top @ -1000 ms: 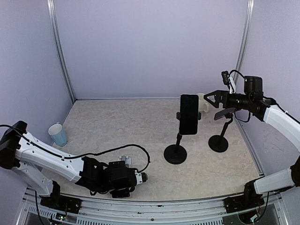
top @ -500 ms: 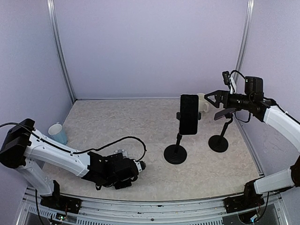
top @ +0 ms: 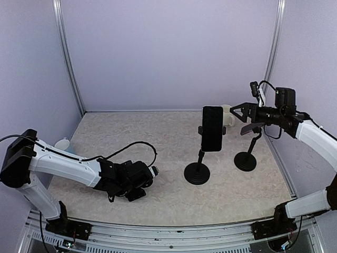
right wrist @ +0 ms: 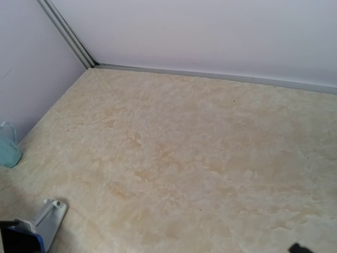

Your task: Remove the phone from the phone stand

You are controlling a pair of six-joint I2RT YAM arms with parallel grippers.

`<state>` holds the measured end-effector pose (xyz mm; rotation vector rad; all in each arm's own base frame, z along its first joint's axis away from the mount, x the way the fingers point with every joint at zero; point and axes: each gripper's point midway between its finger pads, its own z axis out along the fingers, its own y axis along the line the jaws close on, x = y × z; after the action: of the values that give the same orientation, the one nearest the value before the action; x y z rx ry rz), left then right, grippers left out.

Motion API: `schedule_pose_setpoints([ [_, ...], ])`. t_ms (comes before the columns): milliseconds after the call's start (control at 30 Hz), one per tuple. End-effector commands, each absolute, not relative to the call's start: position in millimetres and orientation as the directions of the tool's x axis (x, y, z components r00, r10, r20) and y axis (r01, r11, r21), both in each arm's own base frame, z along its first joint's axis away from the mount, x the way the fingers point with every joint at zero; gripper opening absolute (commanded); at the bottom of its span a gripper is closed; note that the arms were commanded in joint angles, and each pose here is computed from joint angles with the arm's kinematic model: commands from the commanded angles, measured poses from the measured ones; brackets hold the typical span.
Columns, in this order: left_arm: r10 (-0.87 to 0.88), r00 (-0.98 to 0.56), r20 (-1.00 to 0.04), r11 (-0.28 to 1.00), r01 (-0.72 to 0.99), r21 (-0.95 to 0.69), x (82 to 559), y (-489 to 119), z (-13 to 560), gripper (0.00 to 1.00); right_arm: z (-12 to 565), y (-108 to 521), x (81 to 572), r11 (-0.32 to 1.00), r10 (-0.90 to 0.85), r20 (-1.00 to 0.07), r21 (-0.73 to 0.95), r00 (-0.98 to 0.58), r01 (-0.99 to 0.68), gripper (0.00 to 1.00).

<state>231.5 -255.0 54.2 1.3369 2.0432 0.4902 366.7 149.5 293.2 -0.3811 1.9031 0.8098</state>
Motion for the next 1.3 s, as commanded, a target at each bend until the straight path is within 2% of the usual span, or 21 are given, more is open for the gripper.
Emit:
schedule_pose_setpoints([
  [0, 0.907, -0.273, -0.321, 0.416, 0.695, 0.587, 216, -263, 77, 0.99, 303, 149, 361, 0.710, 0.098, -0.900, 0.363, -0.426, -0.604, 1.00],
  [300, 0.928, -0.336, -0.162, 0.355, 0.663, 0.659, 203, -225, 84, 0.99, 304, 150, 354, 0.697, 0.103, -0.903, 0.365, -0.417, -0.617, 1.00],
  [633, 0.910, -0.369, -0.186, 0.398, 0.660, 0.638, 210, -208, 79, 0.99, 305, 148, 355, 0.701, 0.102, -0.907, 0.357, -0.408, -0.617, 1.00],
  [1100, 0.932, -0.360, -0.041, 0.313, 0.742, 0.593, 195, -201, 43, 0.99, 302, 146, 358, 0.705, 0.100, -0.906, 0.356, -0.411, -0.614, 1.00],
  [1267, 0.925, -0.380, -0.019, 0.311, 0.728, 0.611, 201, -195, 37, 0.99, 301, 144, 359, 0.708, 0.100, -0.906, 0.355, -0.410, -0.611, 1.00],
])
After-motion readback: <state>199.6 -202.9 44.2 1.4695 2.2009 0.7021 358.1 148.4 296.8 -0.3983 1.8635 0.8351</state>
